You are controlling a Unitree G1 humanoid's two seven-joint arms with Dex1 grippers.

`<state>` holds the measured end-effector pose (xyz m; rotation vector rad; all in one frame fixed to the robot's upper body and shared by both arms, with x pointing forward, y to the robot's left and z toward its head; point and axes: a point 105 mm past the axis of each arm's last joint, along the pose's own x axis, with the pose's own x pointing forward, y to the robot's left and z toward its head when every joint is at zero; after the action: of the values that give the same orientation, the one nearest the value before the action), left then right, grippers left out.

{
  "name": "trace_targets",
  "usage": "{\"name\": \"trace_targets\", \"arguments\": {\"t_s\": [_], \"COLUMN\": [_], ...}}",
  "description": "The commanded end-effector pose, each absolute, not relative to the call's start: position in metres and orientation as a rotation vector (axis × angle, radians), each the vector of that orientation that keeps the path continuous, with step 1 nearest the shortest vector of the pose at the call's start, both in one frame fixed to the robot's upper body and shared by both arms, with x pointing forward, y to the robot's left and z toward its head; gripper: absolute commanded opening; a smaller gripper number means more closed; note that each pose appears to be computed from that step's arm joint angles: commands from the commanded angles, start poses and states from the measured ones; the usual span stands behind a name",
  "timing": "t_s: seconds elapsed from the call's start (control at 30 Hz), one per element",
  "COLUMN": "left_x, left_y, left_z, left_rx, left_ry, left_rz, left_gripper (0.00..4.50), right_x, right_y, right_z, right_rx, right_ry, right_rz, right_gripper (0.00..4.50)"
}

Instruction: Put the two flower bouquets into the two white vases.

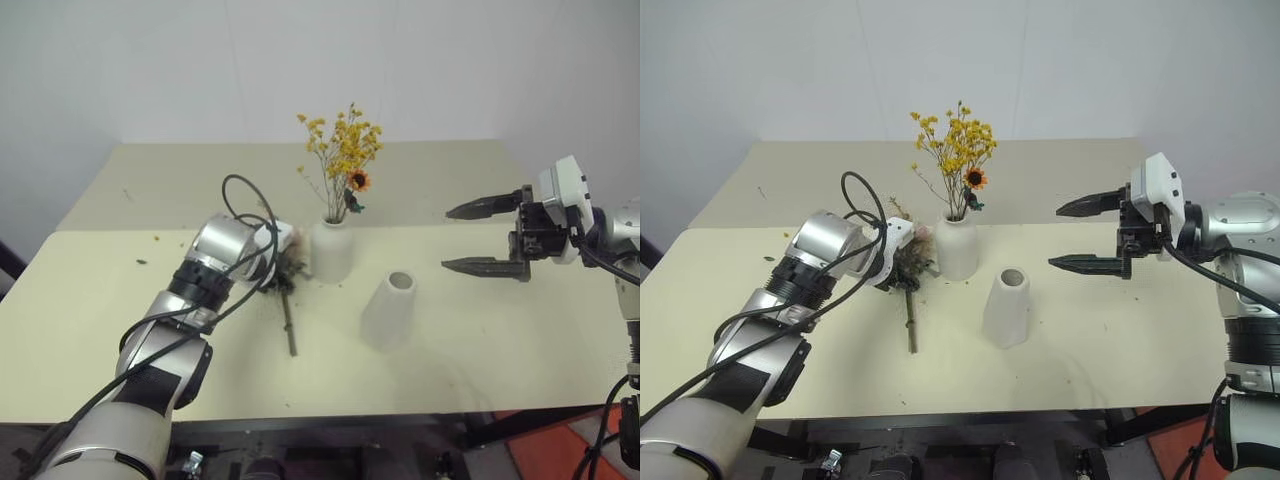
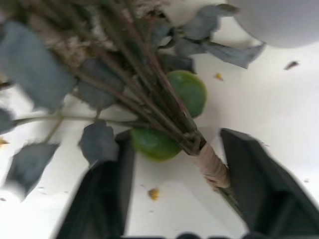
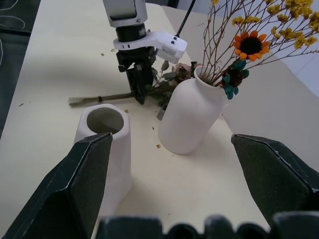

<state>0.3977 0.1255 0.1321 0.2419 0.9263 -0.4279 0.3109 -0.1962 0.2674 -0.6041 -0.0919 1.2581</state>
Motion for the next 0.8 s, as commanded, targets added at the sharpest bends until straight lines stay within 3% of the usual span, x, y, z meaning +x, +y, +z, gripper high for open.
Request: {"name": "trace_targets", "arguments": {"t_s": [0.03, 0.2, 0.37, 0.5, 0.63, 0.8], "left_x": [0.406, 0.413, 0.413, 0.41, 0.394, 0.356], "left_y": [0.147, 0.169, 0.204, 0.22, 0.216, 0.191], "left_z": [0.141, 0.158, 0.188, 0.222, 0.252, 0.274], "left_rx": [0.245, 0.218, 0.171, 0.125, 0.081, 0.071], "left_ry": [0.893, 0.831, 0.718, 0.502, 0.249, 0.051], "left_rz": [-0.345, -0.251, -0.145, -0.139, -0.261, -0.479], "left_gripper": [1.44, 0.16, 0.13, 0.13, 0.13, 0.13], "right_x": [0.305, 0.306, 0.305, 0.303, 0.301, 0.295], "right_y": [-0.201, -0.203, -0.208, -0.216, -0.226, -0.235], "right_z": [0.282, 0.28, 0.279, 0.277, 0.275, 0.272], "right_rx": [-0.651, -0.645, -0.634, -0.61, -0.574, -0.525], "right_ry": [-0.14, -0.129, -0.115, -0.109, -0.091, -0.067], "right_rz": [1.249, 1.253, 1.247, 1.233, 1.212, 1.229], "right_gripper": [4.5, 4.5, 4.5, 4.5, 4.5, 4.5]}}
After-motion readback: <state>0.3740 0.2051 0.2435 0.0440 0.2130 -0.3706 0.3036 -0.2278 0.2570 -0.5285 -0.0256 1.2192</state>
